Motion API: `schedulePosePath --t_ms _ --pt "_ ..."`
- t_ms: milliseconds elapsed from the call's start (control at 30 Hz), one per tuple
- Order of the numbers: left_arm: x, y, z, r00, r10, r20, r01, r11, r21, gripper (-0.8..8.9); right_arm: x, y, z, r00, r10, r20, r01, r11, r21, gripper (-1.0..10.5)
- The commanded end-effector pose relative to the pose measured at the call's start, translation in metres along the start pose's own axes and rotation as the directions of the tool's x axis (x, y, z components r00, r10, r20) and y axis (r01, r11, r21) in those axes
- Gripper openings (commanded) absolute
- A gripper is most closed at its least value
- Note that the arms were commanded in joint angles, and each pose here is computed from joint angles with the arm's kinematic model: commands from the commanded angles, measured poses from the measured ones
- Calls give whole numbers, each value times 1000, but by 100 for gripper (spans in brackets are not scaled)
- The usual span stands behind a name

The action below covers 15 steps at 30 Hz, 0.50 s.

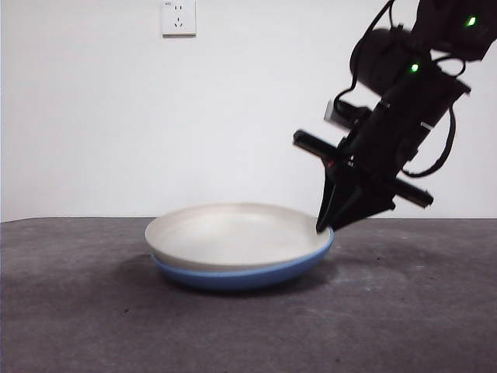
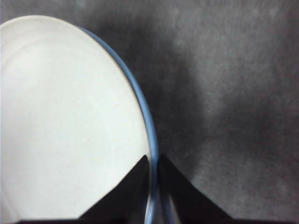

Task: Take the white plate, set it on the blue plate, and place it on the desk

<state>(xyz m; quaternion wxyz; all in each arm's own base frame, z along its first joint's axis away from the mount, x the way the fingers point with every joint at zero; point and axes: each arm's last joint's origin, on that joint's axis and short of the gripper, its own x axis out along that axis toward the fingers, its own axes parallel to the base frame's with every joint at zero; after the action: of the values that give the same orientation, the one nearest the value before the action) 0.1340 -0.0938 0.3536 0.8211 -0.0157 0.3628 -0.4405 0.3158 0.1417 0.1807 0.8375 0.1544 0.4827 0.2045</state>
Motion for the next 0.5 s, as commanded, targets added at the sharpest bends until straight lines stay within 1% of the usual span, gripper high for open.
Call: schedulePosePath --t_ms 33,233,300,333,433,500 --pt "1 -1 3 1000 -9 4 8 1000 23 312 10 0 1 1000 3 -8 -3 1000 18 10" --pt "1 -1 3 1000 -9 4 8 1000 23 312 13 -1 0 1000 -5 -18 5 1000 21 11" --pt "1 -1 3 1000 -9 4 8 1000 23 312 13 -1 0 1000 -4 -23 5 1000 23 28" --pt "1 -1 3 1000 -9 4 8 1000 23 312 13 -2 -1 1000 -6 -27 7 1000 24 57" --pt "1 -1 3 1000 -9 4 8 1000 23 312 13 -2 -2 999 -10 -36 11 1000 27 219" --pt "1 -1 3 1000 -9 4 8 1000 23 312 12 -2 -2 999 -12 -40 13 1000 28 275"
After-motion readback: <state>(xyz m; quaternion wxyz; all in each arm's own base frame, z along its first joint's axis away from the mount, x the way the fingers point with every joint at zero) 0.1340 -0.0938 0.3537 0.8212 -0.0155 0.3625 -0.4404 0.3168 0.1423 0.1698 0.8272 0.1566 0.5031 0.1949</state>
